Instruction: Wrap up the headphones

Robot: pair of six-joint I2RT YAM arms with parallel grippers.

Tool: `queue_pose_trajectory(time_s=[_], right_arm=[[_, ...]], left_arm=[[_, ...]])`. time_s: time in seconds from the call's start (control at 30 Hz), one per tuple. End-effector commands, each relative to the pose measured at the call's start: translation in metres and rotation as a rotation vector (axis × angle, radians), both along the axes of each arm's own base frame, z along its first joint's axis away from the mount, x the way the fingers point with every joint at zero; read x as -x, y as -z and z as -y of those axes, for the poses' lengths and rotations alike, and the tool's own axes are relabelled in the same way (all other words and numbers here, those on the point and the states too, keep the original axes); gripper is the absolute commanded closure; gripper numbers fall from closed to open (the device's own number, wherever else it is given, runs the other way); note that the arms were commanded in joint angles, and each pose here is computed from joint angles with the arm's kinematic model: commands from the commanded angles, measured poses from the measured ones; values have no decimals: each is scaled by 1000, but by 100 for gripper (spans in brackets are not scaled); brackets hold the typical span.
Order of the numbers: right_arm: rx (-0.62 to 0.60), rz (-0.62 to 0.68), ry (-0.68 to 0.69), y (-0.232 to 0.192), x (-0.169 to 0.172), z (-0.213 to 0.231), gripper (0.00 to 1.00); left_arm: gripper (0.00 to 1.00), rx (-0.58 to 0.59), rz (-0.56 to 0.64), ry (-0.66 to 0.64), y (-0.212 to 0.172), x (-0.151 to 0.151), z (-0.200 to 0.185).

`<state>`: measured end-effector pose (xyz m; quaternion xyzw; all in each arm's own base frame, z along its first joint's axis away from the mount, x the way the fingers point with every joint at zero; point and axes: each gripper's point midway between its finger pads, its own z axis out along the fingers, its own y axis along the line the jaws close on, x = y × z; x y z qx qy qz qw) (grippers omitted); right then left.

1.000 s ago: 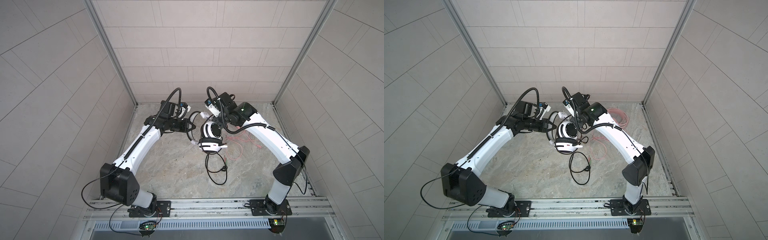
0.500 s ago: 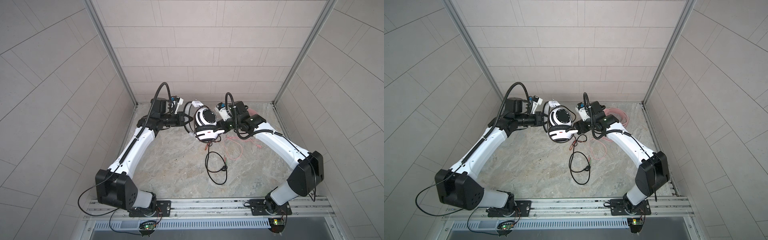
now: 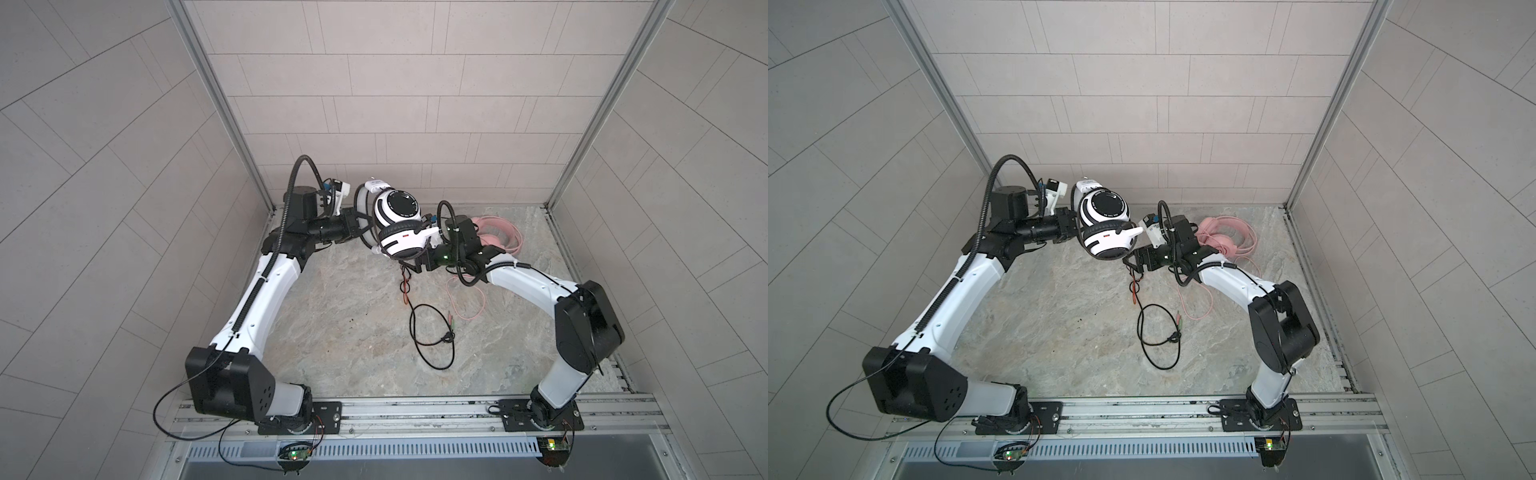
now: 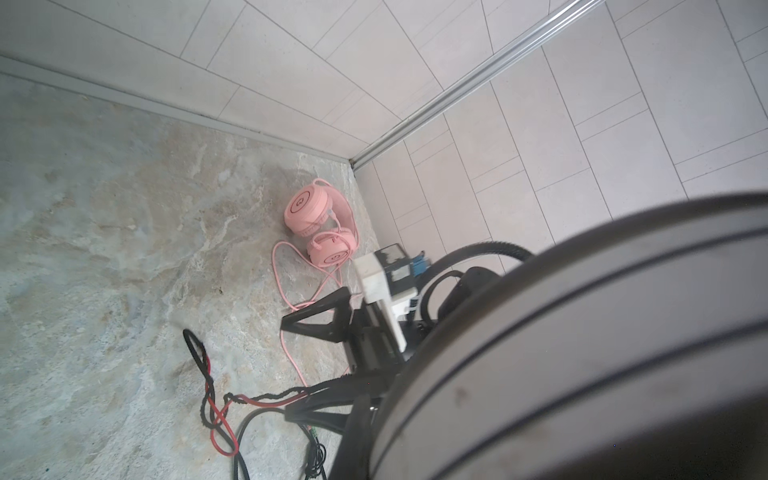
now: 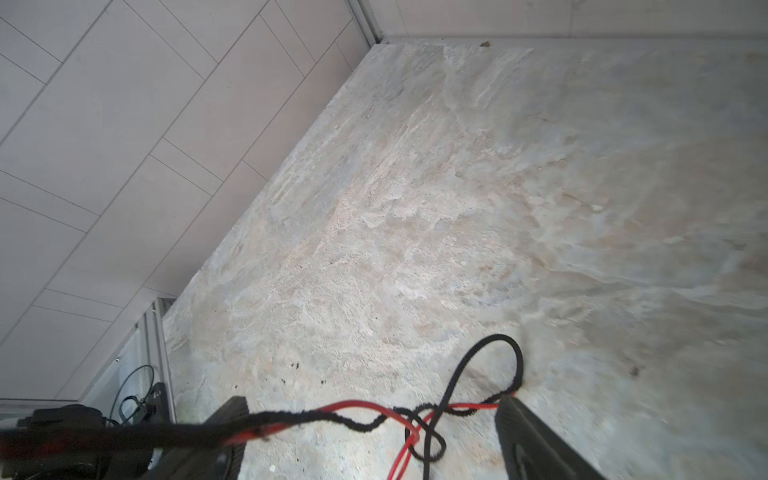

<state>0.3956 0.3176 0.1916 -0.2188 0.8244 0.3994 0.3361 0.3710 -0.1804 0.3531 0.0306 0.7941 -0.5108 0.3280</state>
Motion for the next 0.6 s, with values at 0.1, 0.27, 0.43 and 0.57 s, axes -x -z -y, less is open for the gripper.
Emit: queue_pose_trajectory(time_s=[0.1, 0.27, 0.43, 0.57], right_arm=[[-54, -20, -47, 24, -9, -50, 8], [-24, -74, 18, 73, -19, -49, 15], [-23, -134, 21, 108, -6, -55, 23], [-23, -164, 11, 124, 4, -59, 29]], left_arm=[[100, 101, 58, -12, -54, -4, -5], [100, 175, 98, -91, -89, -14, -30], [100, 288, 150, -150, -124, -32, -60], [100, 319, 169, -177, -139, -44, -78]])
